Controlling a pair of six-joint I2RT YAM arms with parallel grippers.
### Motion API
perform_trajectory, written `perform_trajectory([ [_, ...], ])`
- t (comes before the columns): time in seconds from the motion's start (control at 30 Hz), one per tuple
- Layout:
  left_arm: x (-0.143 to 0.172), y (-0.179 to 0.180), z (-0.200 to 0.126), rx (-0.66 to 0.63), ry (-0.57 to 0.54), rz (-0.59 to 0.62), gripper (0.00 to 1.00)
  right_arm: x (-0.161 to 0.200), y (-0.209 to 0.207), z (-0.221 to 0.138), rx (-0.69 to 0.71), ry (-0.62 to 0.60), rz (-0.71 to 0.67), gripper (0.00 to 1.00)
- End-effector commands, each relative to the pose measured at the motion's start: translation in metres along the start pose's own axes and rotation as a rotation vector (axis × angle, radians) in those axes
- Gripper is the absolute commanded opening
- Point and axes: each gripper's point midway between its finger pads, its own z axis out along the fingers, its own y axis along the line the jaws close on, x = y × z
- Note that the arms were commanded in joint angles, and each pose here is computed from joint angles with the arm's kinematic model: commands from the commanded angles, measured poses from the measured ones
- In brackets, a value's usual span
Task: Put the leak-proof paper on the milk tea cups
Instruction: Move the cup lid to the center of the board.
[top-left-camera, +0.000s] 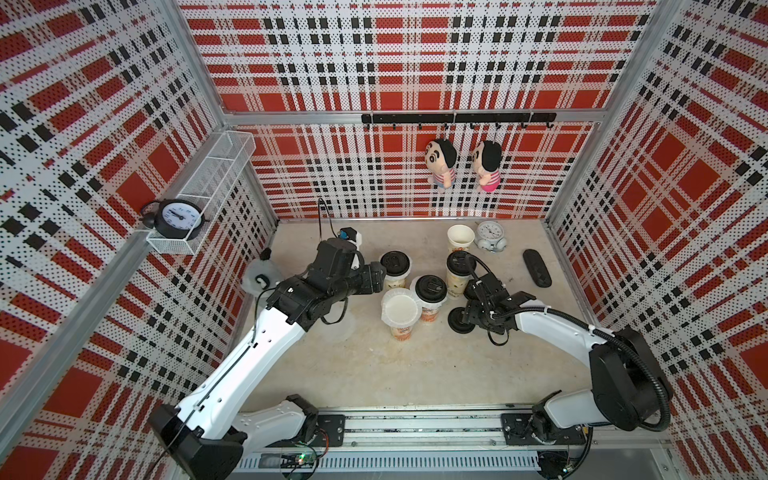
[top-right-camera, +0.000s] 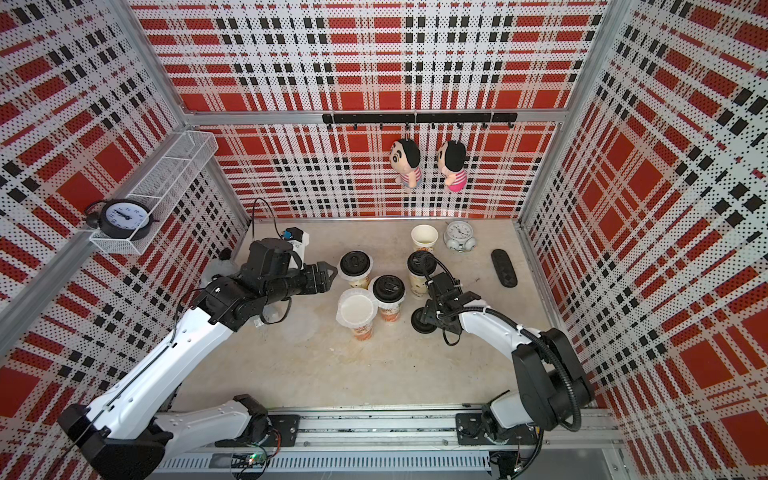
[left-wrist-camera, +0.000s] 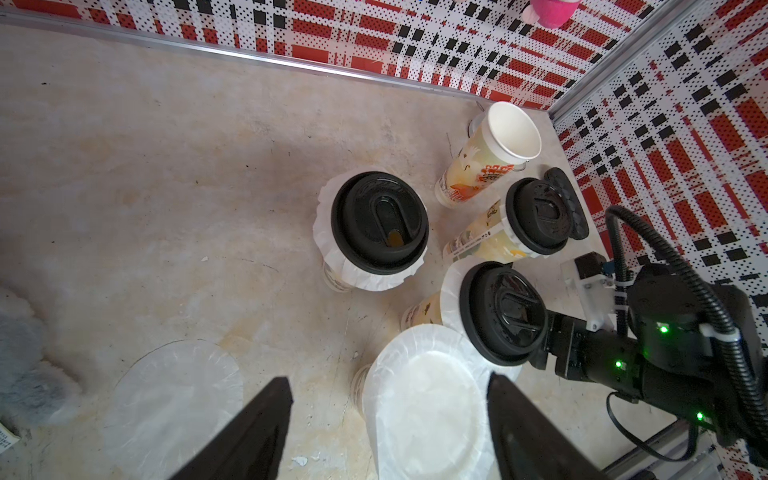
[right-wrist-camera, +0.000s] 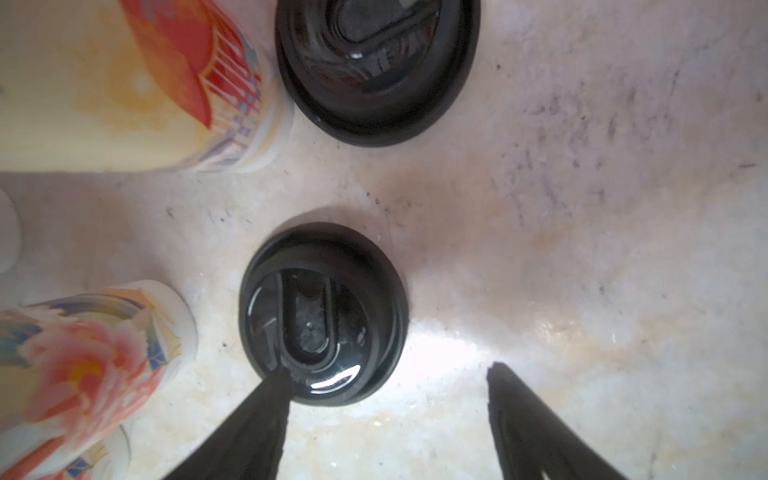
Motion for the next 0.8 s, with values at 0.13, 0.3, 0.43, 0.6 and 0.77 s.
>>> perform_trajectory([
  [0.13,0.001,0.003,-0.002,0.006,-0.013,0.014,0.77,-0.001,0.002,0.013,-0.003,-0.027,0.082,0.78],
  [0.3,0.003,0.004,-0.001,0.003,-0.008,0.017,0.77,0.007,-0.011,0.025,0.054,-0.014,0.092,0.78],
  [0.43,0.006,0.005,0.001,0.0,0.0,0.021,0.77,0.015,-0.024,0.031,0.117,0.0,0.084,0.79],
  [0.6,0.006,0.005,0.001,0.003,0.001,0.02,0.77,0.017,-0.042,0.026,0.195,-0.014,0.078,0.79],
  [0.77,0.006,0.005,0.001,0.006,0.001,0.018,0.77,0.016,-0.059,0.011,0.256,-0.044,0.079,0.8],
])
